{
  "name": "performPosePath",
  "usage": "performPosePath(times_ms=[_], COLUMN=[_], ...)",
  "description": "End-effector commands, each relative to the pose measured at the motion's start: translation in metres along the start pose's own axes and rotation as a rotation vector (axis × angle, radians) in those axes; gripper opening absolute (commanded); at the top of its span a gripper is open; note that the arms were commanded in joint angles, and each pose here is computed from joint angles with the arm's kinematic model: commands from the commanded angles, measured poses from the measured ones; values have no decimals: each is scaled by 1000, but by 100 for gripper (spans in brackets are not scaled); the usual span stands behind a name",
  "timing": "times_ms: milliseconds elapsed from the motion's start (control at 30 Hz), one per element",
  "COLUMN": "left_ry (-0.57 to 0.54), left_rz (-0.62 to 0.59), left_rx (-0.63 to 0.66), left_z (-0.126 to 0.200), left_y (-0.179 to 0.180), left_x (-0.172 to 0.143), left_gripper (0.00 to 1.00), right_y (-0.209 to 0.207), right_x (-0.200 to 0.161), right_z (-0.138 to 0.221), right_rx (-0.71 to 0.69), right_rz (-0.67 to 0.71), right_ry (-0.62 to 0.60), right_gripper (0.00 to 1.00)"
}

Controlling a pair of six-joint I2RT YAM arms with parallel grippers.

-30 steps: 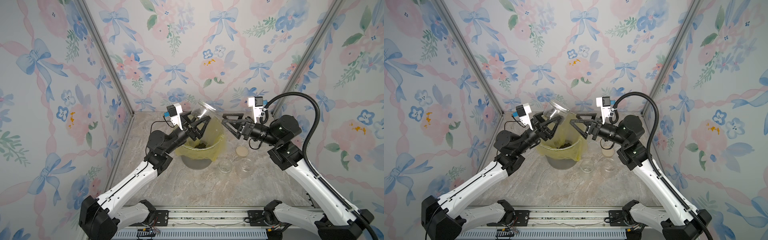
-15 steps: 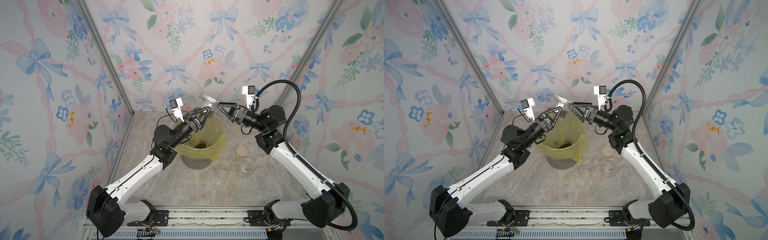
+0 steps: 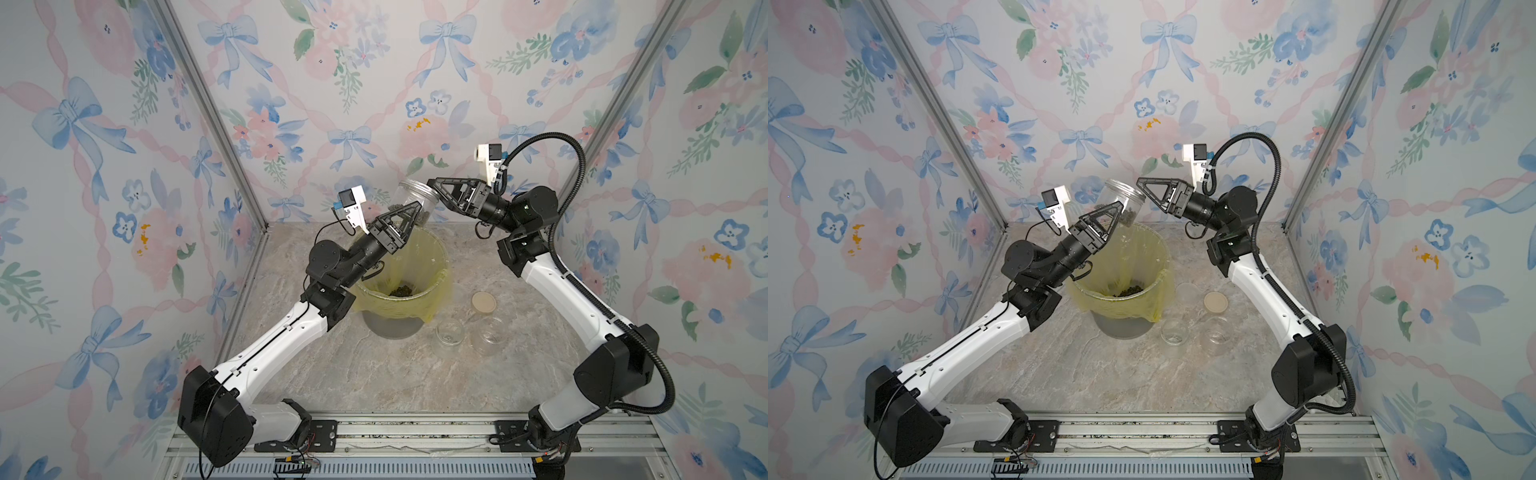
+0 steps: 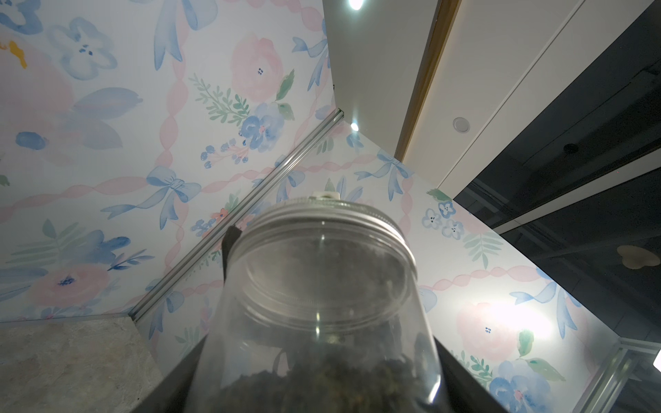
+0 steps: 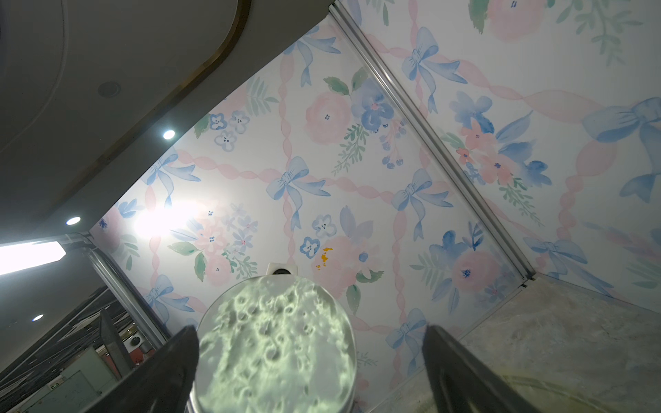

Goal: Empty moldy tea leaves from jars
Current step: Unscrew the lid from the jar.

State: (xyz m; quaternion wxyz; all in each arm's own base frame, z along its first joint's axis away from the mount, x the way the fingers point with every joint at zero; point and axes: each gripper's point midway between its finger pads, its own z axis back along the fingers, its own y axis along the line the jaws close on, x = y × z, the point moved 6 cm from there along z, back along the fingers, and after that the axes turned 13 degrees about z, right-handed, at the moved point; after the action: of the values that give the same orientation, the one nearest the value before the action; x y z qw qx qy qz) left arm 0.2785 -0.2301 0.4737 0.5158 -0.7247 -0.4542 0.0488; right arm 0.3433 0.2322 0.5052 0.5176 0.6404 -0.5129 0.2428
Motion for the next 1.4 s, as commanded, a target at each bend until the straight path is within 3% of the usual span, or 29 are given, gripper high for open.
performPosePath(times_ms=[0, 267, 600, 1367], left_ry=[-5, -12, -8, 8], left_rz=[-28, -20, -23, -64], left_rx=[-12, 14, 8, -22], left_z=[-2, -2, -5, -4], left_y=[-6, 6, 5, -5], left_x=[9, 16, 18, 20], left_gripper=[49, 48, 47, 46], right_y=[17, 28, 1, 1], right_x=[11, 7, -5, -5], right_z=[-7, -20, -32, -34], right_rx=[52, 80, 35, 107], right_rz=[29, 45, 4, -43], right_ry=[31, 81, 133, 119], right_gripper=[98, 97, 97, 100])
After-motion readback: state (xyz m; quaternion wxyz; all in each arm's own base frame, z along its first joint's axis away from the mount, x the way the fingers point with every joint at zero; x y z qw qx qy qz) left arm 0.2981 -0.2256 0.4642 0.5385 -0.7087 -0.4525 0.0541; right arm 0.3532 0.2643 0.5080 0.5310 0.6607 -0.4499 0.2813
